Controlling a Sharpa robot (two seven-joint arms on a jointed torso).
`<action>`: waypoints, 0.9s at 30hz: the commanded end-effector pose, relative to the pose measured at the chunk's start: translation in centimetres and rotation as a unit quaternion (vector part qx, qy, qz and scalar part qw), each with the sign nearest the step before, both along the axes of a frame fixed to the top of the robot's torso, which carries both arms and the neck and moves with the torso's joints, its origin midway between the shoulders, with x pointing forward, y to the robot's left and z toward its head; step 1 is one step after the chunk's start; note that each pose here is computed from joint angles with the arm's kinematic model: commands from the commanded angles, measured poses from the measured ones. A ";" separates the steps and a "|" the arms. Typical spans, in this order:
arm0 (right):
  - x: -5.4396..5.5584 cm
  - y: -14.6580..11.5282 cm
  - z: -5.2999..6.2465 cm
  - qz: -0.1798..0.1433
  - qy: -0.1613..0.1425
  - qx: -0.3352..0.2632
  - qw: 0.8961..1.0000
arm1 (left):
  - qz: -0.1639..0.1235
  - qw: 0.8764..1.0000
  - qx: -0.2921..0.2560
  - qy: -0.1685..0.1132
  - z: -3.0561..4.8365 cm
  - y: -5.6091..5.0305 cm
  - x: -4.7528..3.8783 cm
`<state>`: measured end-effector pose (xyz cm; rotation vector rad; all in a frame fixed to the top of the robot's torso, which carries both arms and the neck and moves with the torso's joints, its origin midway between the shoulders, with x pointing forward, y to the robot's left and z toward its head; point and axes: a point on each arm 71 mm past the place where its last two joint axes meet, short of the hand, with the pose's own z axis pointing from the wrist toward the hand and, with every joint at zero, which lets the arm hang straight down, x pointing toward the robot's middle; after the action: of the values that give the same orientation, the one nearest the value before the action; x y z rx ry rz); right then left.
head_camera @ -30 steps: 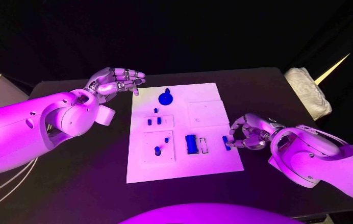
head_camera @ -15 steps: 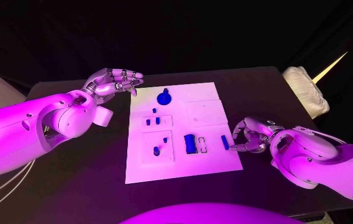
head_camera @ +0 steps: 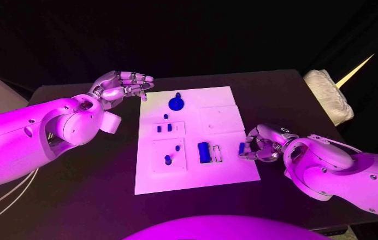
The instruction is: Assemble the parts on the task board
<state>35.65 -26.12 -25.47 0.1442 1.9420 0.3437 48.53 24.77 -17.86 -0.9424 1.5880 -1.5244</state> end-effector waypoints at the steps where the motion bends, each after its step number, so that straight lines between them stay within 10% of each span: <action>1: 0.1 0.3 -0.2 -0.003 0.000 0.005 1.000 | -0.007 1.000 -0.007 -0.002 0.11 -0.2 -0.03; 27: 1.0 2.8 -1.8 0.018 0.002 -0.007 1.000 | -0.009 1.000 -0.006 0.002 0.06 -0.3 -0.07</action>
<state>36.97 -23.21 -26.44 0.1136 1.9134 0.3836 48.52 24.74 -17.88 -0.9432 1.5907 -1.5247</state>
